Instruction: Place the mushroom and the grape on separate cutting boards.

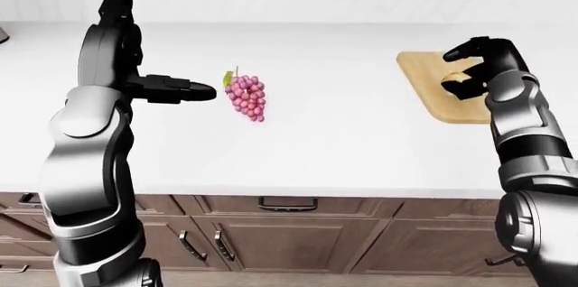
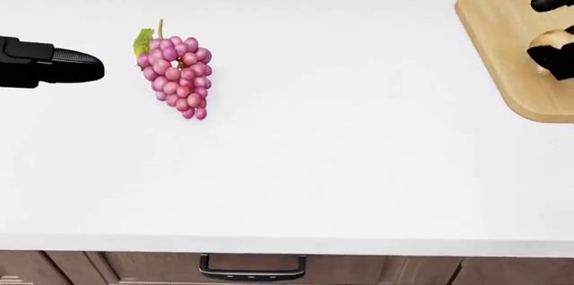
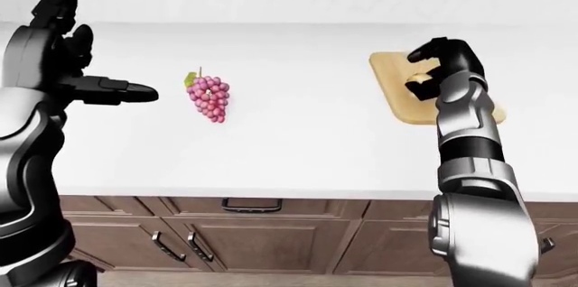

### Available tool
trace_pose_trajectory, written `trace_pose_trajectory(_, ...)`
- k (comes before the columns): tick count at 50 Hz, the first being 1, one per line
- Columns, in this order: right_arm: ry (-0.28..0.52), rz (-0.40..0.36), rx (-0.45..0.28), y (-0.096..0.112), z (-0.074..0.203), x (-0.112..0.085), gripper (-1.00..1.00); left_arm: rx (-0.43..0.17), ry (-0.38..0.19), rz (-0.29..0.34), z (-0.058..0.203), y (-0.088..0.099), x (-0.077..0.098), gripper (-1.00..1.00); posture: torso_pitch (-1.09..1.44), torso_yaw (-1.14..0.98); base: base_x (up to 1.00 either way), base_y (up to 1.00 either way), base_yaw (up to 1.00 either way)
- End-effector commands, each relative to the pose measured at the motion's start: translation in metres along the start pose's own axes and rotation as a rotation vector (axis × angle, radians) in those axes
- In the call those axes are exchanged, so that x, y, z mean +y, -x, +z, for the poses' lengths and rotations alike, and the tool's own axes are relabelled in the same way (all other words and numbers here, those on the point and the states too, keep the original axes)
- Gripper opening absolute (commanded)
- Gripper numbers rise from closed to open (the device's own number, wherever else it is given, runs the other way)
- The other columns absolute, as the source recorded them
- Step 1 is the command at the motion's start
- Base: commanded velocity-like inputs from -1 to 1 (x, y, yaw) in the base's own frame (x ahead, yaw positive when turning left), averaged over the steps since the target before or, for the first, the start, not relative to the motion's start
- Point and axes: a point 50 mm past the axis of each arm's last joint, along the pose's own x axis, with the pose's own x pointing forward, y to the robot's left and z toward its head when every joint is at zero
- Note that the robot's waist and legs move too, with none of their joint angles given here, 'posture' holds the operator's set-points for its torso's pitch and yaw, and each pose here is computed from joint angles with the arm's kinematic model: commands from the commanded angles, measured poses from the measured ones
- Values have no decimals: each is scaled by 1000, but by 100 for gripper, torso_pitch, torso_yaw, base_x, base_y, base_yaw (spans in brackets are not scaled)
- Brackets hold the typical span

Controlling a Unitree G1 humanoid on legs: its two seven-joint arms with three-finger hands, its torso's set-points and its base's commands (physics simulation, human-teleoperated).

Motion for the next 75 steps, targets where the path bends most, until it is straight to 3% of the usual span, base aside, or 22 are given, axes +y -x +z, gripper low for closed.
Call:
trace_pose_trajectory(1, -16, -77, -79, -1, 20, -22, 7, -90, -9, 28, 18, 3, 6, 100, 0, 0, 0, 0, 0)
trace_pose_trajectory(6, -15, -70, -83, -1, 21, -20, 14, -88, -8, 30, 18, 4, 7, 100, 0, 0, 0, 0, 0)
trace_pose_trajectory(10, -12, -67, -86, 0, 21, -20, 36, -89, -9, 32, 18, 5, 8, 100, 0, 0, 0, 0, 0)
trace_pose_trajectory(12, -13, -68, -85, -1, 20, -20, 39, -90, -8, 33, 18, 5, 9, 100, 0, 0, 0, 0, 0)
trace_pose_trajectory(15, -12, -62, -87, 0, 21, -20, 65, -91, -9, 35, 19, 6, 9, 100, 0, 0, 0, 0, 0)
trace_pose_trajectory(17, -12, -59, -88, 0, 21, -18, 100, -91, -6, 35, 18, 6, 9, 100, 0, 0, 0, 0, 0)
trace_pose_trajectory(27, -47, -42, -143, 1, 38, -22, 100, -89, -5, 31, 19, 3, 7, 100, 0, 0, 0, 0, 0)
trace_pose_trajectory(37, -199, 59, -304, 22, 94, -29, 100, -99, 4, 5, 20, 0, 1, 100, 0, 0, 0, 0, 0)
trace_pose_trajectory(42, -227, 109, -373, 38, 119, -29, 100, -102, 9, 4, 20, 1, 2, 100, 0, 0, 0, 0, 0)
trace_pose_trajectory(52, -263, 231, -481, 60, 166, -3, 100, -97, 21, 5, 17, 4, 3, 100, 0, 0, 0, 0, 0)
trace_pose_trajectory(59, -319, 343, -531, 69, 199, 31, 100, -86, 48, 9, 15, 6, 6, 100, 0, 2, 0, 0, 0)
trace_pose_trajectory(66, -309, 405, -550, 75, 214, 58, 100, -83, 62, 12, 15, 6, 7, 100, 0, 5, 0, 0, 0)
trace_pose_trajectory(75, -296, 435, -558, 83, 218, 69, 100, -84, 62, 19, 14, 6, 10, 100, 0, 10, 0, 0, 0)
